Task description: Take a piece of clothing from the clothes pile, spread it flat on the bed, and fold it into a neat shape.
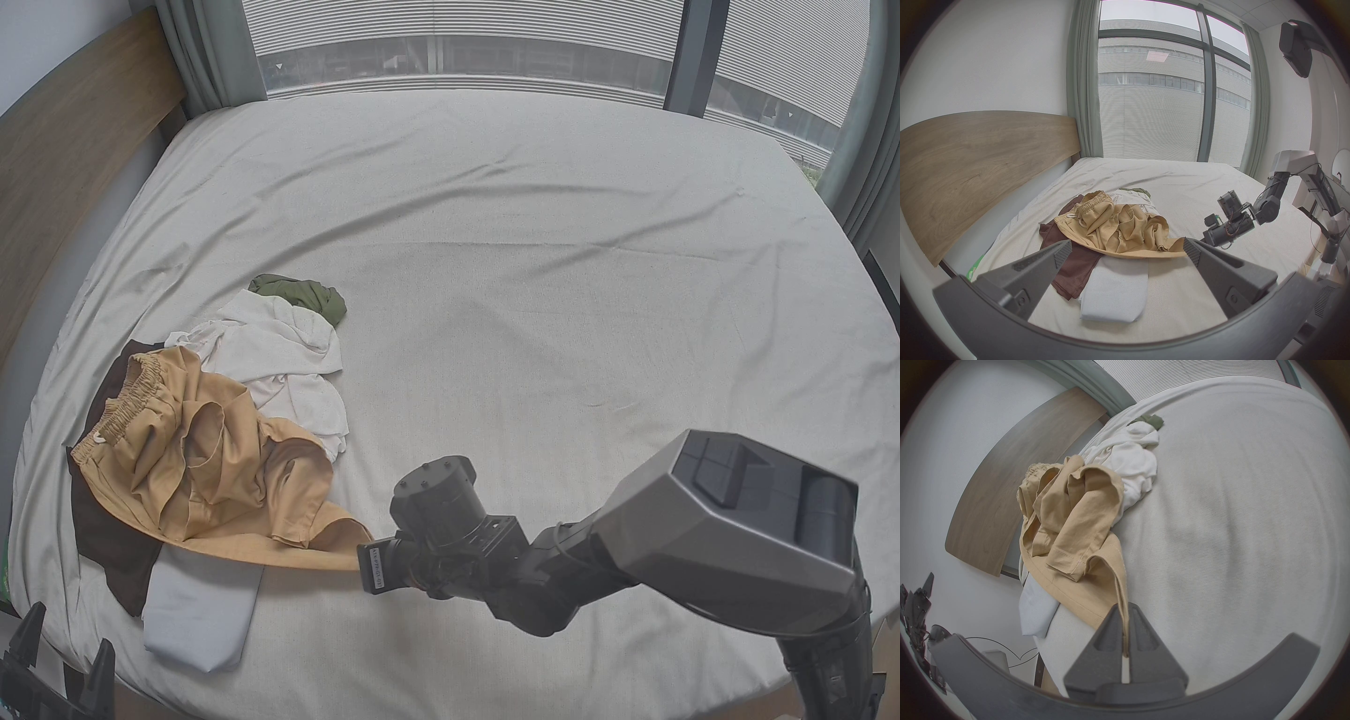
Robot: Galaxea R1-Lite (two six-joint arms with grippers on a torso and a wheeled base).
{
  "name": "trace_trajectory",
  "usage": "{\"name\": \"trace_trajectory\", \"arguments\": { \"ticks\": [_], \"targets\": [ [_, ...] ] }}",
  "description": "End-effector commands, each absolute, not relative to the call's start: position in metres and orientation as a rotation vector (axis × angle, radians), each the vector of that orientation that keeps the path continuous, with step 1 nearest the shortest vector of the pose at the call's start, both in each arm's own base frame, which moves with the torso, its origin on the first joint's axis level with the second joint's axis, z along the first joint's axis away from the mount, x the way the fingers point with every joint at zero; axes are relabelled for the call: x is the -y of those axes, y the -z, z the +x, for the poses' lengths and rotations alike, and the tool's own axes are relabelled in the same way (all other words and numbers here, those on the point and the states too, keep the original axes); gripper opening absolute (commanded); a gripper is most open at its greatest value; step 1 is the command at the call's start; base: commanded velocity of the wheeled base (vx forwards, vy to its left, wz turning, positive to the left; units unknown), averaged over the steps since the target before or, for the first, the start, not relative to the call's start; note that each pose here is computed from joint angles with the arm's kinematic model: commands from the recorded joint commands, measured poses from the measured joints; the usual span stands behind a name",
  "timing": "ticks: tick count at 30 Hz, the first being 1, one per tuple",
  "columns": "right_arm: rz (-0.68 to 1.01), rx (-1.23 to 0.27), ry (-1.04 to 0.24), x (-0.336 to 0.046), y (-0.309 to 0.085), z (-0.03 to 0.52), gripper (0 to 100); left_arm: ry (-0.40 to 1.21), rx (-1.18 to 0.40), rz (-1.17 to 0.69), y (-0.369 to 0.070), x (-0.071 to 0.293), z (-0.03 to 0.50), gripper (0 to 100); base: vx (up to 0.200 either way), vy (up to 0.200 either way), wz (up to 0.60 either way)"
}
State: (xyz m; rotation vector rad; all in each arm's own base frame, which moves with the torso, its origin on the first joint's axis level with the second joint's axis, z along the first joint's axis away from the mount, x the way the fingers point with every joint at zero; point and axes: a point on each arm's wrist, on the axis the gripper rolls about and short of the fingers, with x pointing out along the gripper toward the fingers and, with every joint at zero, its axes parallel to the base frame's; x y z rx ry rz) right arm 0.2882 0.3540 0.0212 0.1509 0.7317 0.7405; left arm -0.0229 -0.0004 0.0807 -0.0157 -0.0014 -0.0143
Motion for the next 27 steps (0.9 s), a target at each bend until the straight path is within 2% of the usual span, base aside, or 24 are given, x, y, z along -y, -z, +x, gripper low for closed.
{"name": "trace_trajectory", "arguments": {
  "ticks": [1,13,27],
  "targets": [
    [0.171,-0.703,-0.713,-0.331,-0.047,0.291,0,0.014,0.000,-0.017,-0.075,0.000,-0.023,100,0.000,0.000,0.00],
    [0.162,-0.713,-0.642,-0.288,-0.053,0.293,0,0.014,0.000,-0.015,-0.075,0.000,-0.023,100,0.000,0.000,0.00],
    [0.122,-0.735,-0.637,-0.270,-0.052,0.277,0,0.014,0.000,-0.015,-0.075,0.000,-0.023,100,0.000,0.000,0.00]
  ]
}}
